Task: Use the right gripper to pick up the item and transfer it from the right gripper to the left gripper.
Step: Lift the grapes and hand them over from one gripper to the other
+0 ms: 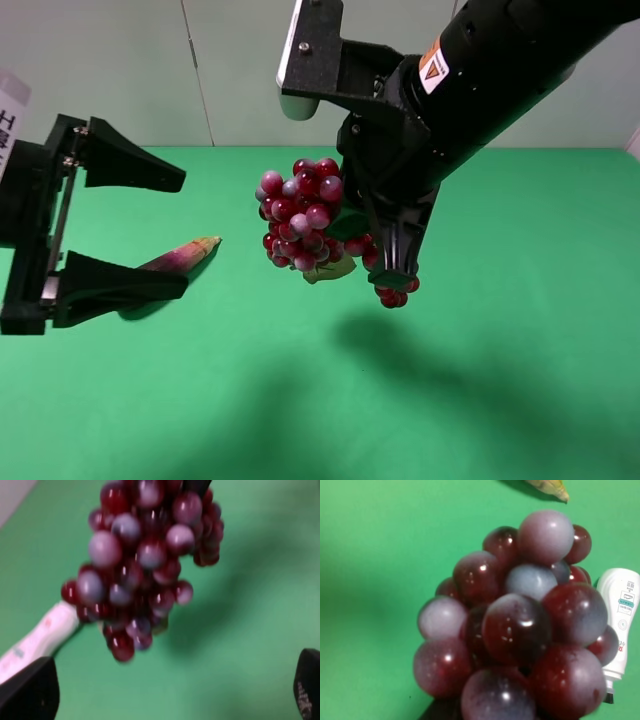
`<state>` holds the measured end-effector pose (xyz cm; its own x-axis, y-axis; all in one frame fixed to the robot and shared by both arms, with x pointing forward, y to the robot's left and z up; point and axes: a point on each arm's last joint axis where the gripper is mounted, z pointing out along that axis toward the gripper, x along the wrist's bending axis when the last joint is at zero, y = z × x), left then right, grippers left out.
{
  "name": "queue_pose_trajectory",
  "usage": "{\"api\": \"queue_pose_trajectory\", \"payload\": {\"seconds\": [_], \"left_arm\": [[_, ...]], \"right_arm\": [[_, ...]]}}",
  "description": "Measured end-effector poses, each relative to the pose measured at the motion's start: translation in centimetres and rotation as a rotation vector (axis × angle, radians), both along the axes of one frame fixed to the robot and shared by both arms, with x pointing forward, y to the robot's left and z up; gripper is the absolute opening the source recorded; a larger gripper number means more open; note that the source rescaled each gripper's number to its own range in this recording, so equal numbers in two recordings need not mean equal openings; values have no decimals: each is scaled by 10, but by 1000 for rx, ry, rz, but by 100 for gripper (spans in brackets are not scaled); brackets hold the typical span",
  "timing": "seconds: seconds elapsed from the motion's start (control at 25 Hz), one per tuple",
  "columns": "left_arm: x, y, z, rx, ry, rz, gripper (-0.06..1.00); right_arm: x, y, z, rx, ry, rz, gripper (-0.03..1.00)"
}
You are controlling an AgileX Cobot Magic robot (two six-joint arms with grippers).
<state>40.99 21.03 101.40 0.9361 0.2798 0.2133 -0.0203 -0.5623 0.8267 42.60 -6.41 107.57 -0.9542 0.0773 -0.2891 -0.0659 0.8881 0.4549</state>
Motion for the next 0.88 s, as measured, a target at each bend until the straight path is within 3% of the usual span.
{"api": "queue_pose_trajectory", "payload": {"seconds": [0.28,0.56,0.88], "left_arm": [[20,-11,-13,-149,17,-33,95],[31,-15,-32,-168,44,-78,95],[39,-31,-45,-240,70,-81,95]], "right_arm": [[0,0,7,-4,6,4,2],[-2,-1,11,3,5,7,2],[-6,0,14,36,22,37,2]]}}
